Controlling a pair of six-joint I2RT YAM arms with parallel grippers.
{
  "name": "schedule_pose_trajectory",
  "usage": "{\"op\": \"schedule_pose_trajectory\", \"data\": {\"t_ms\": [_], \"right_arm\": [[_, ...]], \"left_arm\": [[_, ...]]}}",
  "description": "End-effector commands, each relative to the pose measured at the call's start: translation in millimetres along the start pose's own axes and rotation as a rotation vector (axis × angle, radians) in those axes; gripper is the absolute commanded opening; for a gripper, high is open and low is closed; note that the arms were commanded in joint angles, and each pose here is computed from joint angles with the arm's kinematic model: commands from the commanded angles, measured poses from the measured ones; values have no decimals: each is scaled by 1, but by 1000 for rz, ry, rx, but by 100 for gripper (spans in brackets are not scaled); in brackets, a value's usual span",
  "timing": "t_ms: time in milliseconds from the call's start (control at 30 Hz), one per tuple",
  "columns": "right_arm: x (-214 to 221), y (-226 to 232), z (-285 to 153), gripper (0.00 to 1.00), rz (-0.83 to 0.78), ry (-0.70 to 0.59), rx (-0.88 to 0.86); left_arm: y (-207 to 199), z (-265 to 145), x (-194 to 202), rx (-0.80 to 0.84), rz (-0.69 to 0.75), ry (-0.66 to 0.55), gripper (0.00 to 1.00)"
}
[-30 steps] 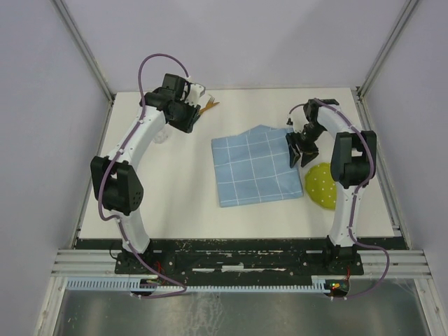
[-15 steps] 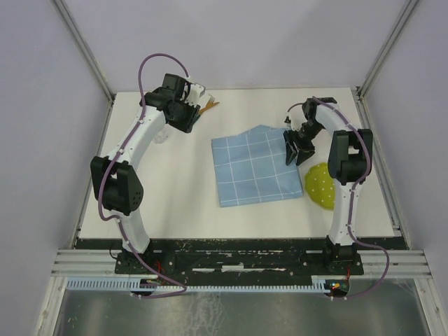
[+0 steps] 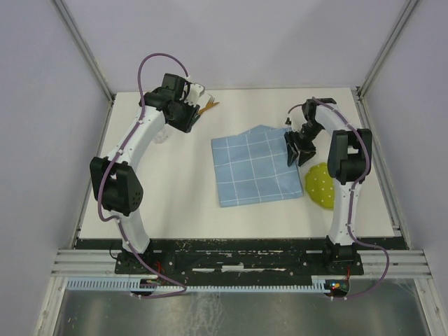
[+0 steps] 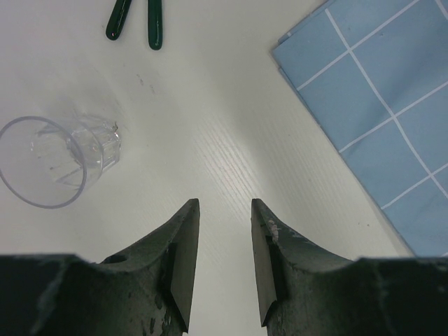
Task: Set the dinner table for one person
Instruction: Flatten out the napkin at the center of the board.
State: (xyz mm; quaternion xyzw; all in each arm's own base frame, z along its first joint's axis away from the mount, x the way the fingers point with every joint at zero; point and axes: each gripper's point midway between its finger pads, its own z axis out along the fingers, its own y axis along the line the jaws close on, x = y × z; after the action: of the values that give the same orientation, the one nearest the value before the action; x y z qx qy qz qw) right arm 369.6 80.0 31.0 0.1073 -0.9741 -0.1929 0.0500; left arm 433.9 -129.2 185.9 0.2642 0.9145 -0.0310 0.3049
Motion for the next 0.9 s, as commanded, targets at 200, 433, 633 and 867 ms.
{"op": "schedule_pose_trajectory", "data": {"t_ms": [200,433,633,867], "right_arm": [[-18,12,-44,59,1,-83,22],[-14,3,-23,59,15,-20,9],[-11,-2,-13,60,26,-2,16],[-4,1,-4,60,43,45,-25]], "left_arm": [[6,-24,-21,-24,33,-79,43],[9,-26,-23,-34,46,-76,42],[9,-29,-21,-39,52,-75,42],[9,-30,-22,-38,47,-79,43]]}}
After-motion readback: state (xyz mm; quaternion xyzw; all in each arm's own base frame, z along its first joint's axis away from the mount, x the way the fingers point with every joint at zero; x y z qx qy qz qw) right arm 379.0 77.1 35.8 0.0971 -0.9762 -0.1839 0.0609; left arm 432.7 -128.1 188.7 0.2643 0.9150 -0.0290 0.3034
